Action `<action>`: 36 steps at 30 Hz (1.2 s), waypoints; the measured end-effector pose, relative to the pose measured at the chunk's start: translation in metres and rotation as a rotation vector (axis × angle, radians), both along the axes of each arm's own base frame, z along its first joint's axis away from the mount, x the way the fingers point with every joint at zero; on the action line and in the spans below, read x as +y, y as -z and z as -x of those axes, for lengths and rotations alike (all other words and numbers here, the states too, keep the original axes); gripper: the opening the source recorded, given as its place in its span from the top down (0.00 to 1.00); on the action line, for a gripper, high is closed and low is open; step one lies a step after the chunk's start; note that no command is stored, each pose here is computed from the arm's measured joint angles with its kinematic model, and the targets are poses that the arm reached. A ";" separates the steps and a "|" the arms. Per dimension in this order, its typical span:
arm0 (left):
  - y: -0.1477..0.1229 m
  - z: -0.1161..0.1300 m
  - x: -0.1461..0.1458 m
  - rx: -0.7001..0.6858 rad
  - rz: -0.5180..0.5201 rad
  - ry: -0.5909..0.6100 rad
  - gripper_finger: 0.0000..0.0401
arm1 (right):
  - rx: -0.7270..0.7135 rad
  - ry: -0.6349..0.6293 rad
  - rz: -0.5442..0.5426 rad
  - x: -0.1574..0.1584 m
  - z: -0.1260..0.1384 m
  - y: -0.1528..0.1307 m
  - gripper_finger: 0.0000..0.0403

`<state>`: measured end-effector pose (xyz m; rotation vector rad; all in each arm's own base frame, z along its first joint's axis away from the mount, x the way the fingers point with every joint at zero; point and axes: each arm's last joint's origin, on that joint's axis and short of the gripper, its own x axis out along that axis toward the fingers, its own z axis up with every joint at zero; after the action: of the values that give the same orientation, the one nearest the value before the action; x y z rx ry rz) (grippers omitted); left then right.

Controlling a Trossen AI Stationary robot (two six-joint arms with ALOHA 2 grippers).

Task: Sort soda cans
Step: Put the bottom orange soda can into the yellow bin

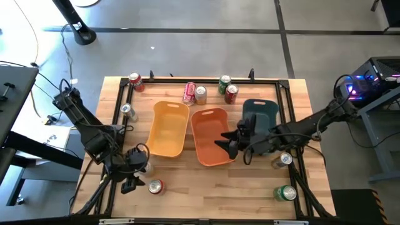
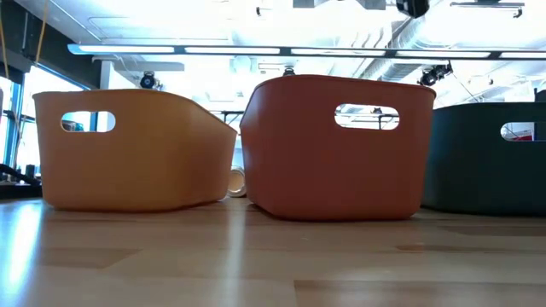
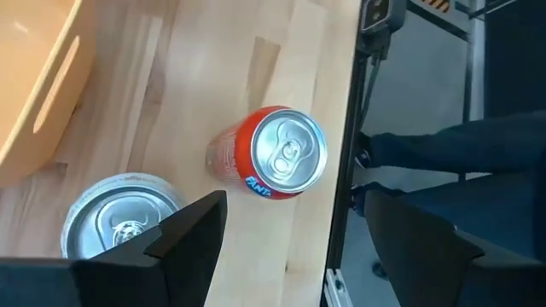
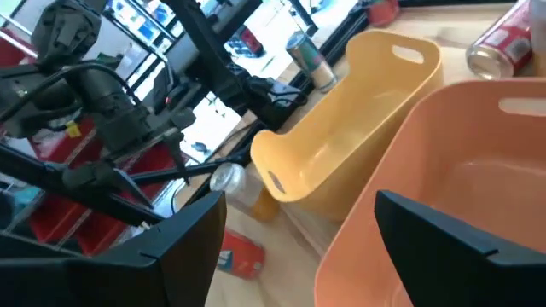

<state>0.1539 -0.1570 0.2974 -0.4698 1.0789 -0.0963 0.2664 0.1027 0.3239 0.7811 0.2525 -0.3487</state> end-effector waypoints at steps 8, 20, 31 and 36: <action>-0.017 -0.035 -0.014 -0.068 -0.077 0.001 0.32 | 0.010 -0.082 0.014 0.017 0.007 0.000 0.27; -0.018 -0.063 -0.050 0.159 -0.386 0.171 0.32 | 0.163 -0.200 0.053 0.027 0.019 0.013 0.27; 0.020 -0.066 -0.086 0.194 -0.479 0.213 0.32 | 0.269 -0.208 0.121 0.023 0.024 0.022 0.27; 0.041 -0.070 -0.089 0.259 -0.540 0.236 0.32 | 0.283 -0.211 0.125 0.023 0.025 0.023 0.27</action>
<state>0.2235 -0.2464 0.2567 0.1374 1.3544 0.0519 0.2418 0.1255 0.3013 0.5739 0.5697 -0.2716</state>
